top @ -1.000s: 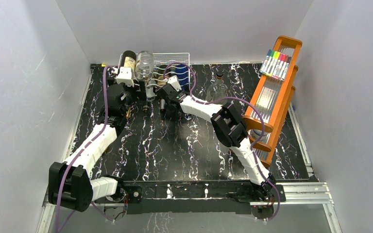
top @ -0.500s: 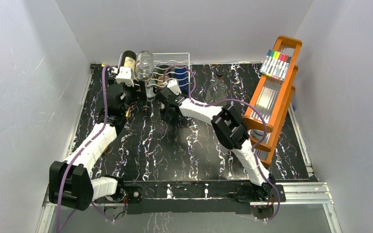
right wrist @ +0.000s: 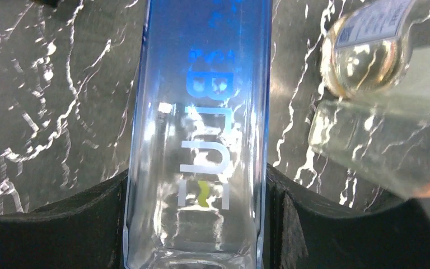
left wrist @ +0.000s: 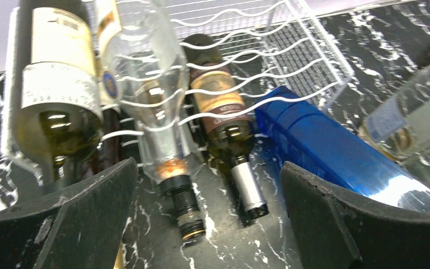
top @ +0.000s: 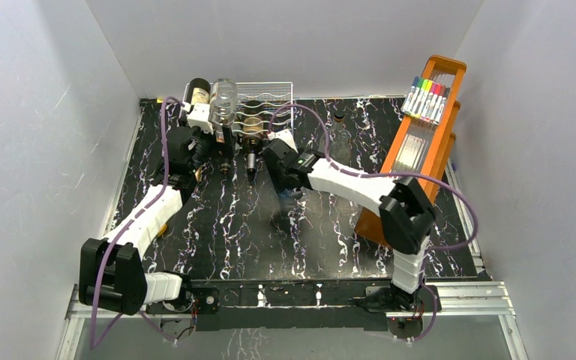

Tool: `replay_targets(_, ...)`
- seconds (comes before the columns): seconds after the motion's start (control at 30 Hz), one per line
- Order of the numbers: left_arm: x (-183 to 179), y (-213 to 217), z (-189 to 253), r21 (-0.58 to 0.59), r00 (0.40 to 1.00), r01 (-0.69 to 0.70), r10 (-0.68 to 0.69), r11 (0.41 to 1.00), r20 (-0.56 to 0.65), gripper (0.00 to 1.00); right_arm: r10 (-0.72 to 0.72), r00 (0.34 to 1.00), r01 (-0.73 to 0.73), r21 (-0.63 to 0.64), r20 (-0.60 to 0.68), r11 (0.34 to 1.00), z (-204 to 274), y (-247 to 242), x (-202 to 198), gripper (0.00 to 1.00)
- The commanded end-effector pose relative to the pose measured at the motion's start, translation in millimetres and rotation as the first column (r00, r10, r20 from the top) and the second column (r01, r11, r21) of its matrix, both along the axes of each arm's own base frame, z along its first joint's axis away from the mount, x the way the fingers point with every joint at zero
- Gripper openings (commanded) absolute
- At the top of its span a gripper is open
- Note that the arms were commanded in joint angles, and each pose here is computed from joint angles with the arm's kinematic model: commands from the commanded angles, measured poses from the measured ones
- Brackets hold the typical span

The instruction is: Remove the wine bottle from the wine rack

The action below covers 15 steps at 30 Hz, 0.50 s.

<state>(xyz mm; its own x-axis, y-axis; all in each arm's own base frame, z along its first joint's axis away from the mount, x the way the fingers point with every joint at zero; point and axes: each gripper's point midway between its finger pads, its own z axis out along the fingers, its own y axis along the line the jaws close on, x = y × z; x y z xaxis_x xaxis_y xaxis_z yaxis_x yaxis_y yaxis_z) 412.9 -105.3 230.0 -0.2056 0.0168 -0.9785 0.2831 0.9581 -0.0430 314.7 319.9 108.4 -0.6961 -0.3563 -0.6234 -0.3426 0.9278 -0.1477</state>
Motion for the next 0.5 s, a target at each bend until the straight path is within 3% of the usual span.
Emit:
replay_targets(0.0,-4.9,-30.0,38.0,-0.06,0.979,0.177,-0.17,0.982,0.117,0.98,0.122,0.993,-0.12,0.169,0.001,0.978,59.2,5.1,-28.2,0.0)
replay_targets(0.13,-24.8,-60.0,46.6,-0.072,0.915,0.377,-0.359,0.923,0.186,0.98,0.165,0.985,-0.146,0.261,-0.053,0.954,78.7,-8.4,-46.2,0.0)
replay_targets(0.23,-48.5,-83.1,49.2,-0.053,0.828,0.535,-0.511,0.843,0.229,0.98,0.207,0.973,-0.164,0.331,-0.098,0.929,88.9,-17.5,-56.8,0.0)
replay_targets(0.3,-67.7,-100.3,47.2,-0.004,0.744,0.642,-0.621,0.767,0.246,0.98,0.217,0.967,-0.16,0.352,-0.131,0.922,94.0,-25.2,-60.6,0.0)
replay_targets(0.4,-111.3,-131.7,28.9,0.106,0.566,0.796,-0.796,0.595,0.217,0.98,0.215,0.964,-0.15,0.344,-0.157,0.927,98.5,-36.3,-66.6,0.0)
replay_targets(0.47,-134.9,-145.1,12.8,0.214,0.489,0.829,-0.855,0.517,0.173,0.98,0.218,0.961,-0.148,0.347,-0.172,0.926,101.1,-41.6,-69.4,0.0)
